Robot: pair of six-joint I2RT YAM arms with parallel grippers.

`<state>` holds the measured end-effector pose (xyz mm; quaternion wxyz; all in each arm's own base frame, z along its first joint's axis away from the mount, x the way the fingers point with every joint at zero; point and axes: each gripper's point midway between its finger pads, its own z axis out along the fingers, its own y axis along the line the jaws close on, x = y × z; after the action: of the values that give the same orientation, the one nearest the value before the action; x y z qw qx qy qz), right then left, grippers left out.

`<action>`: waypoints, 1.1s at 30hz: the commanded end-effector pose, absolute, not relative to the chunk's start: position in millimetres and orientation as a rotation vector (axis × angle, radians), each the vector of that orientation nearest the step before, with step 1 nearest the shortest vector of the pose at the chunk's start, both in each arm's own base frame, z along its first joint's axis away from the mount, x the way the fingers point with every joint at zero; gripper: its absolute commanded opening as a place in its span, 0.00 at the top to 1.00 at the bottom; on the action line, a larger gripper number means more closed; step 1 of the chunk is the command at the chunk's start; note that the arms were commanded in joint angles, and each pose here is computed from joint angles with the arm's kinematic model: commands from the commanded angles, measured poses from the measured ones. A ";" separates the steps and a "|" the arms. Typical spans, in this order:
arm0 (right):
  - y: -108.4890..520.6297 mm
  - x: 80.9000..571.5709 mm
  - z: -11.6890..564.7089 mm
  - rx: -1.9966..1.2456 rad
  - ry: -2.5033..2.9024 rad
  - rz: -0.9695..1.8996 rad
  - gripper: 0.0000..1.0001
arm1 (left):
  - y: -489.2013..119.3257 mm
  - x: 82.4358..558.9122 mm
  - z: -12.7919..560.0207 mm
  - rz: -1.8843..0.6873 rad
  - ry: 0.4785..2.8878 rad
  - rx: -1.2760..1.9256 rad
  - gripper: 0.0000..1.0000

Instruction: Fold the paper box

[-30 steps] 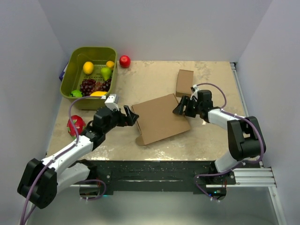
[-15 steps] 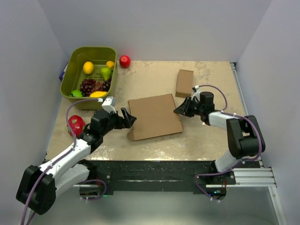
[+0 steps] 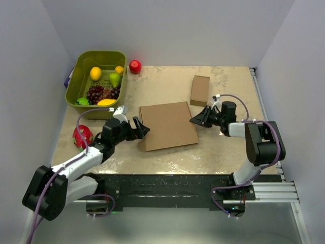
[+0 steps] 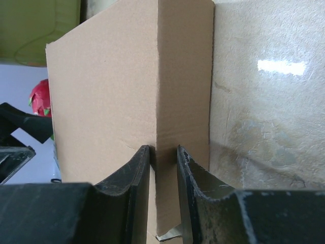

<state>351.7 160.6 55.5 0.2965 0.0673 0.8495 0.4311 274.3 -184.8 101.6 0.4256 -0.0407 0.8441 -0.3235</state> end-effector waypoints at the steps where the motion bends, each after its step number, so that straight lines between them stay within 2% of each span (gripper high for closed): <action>1: 140.5 300.5 -16.0 0.378 2.548 1.034 0.94 | -196.2 285.2 112.3 -0.910 2.053 -0.138 0.00; 7: 134.2 301.4 -18.2 0.420 2.543 1.030 1.00 | -199.6 288.6 105.8 -0.956 2.047 -0.194 0.00; 28: 131.6 302.5 -18.7 0.436 2.545 1.024 1.00 | -227.5 289.1 91.6 -1.172 2.031 -0.206 0.08; 33: 129.6 302.0 -21.4 0.451 2.551 1.008 1.00 | -214.7 287.4 73.6 -1.066 2.096 -0.242 0.08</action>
<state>351.1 153.5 54.5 0.2852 0.0851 0.8416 0.4506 287.8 -211.7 63.1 0.3696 -0.1012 0.8297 -0.4059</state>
